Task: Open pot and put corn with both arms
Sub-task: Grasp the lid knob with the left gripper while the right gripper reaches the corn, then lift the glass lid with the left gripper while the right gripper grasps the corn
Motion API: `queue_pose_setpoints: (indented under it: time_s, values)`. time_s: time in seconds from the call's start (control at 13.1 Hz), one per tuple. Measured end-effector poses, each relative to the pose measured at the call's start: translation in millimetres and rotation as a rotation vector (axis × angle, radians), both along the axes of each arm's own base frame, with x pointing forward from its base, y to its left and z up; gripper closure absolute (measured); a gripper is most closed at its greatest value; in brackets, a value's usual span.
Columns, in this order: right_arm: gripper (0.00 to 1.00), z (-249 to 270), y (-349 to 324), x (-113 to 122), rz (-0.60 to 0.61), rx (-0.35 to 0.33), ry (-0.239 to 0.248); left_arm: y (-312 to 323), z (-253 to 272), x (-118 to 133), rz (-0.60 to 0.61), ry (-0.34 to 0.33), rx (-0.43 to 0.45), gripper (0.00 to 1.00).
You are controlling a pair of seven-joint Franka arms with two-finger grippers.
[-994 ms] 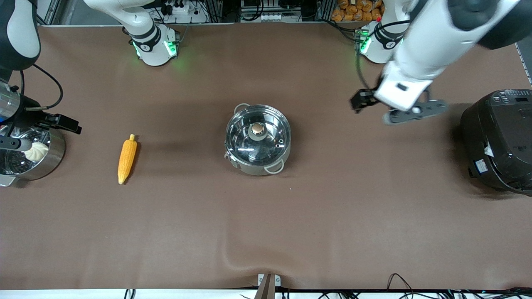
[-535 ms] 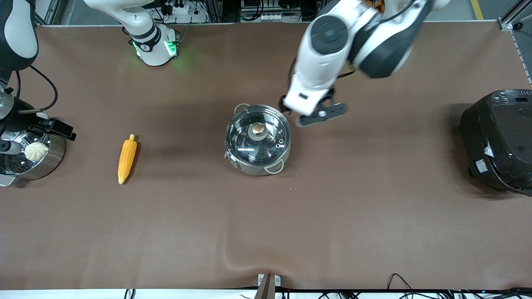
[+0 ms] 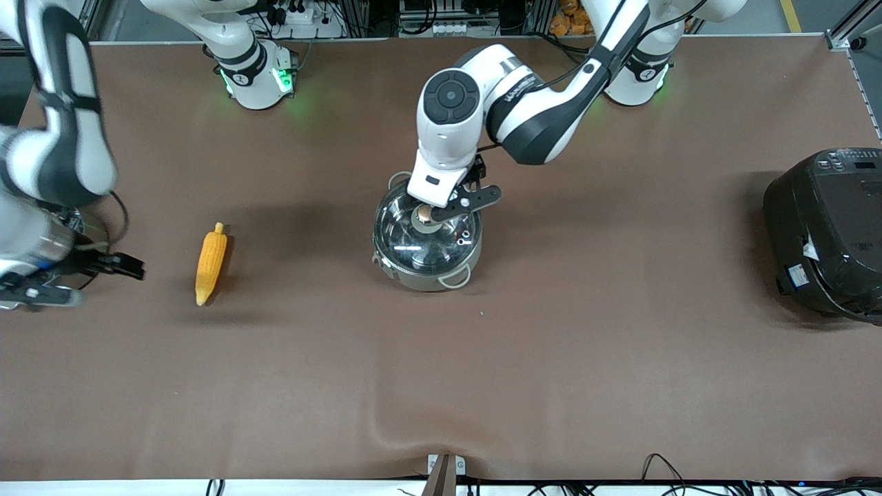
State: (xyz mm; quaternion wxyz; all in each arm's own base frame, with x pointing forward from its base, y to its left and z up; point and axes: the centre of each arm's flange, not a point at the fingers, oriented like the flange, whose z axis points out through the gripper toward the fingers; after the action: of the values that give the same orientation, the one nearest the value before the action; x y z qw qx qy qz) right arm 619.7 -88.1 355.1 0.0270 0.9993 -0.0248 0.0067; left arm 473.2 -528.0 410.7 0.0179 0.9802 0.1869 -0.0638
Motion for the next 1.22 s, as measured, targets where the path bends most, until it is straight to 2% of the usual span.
queue_pose_setpoints:
  time_s: [0.15,0.38,0.61,0.84,0.92,1.22]
  values:
    - [0.00,-43.4,22.1,-1.3,0.027,0.012,0.016,-8.2,-10.0,4.1,0.029,-0.013,-0.018,0.00]
    - [0.00,-70.2,54.3,-1.6,0.053,0.058,0.047,-12.8,-26.7,11.4,0.043,-0.038,-0.019,0.00]
    - [0.00,-81.3,58.9,-1.9,0.068,0.061,0.055,-24.4,-42.1,6.2,0.033,-0.081,0.004,0.00]
    - [0.00,-113.1,38.3,-6.2,0.077,0.051,0.036,-34.7,-49.5,-3.7,0.017,-0.088,0.013,0.00]
    - [0.00,-128.2,34.6,-11.5,0.074,0.048,0.035,-34.5,-50.5,-3.4,0.017,-0.087,0.015,0.05]
    - [0.00,-163.5,34.7,-31.4,0.070,0.049,0.078,-32.1,-52.1,-0.5,0.018,-0.094,0.024,0.15]
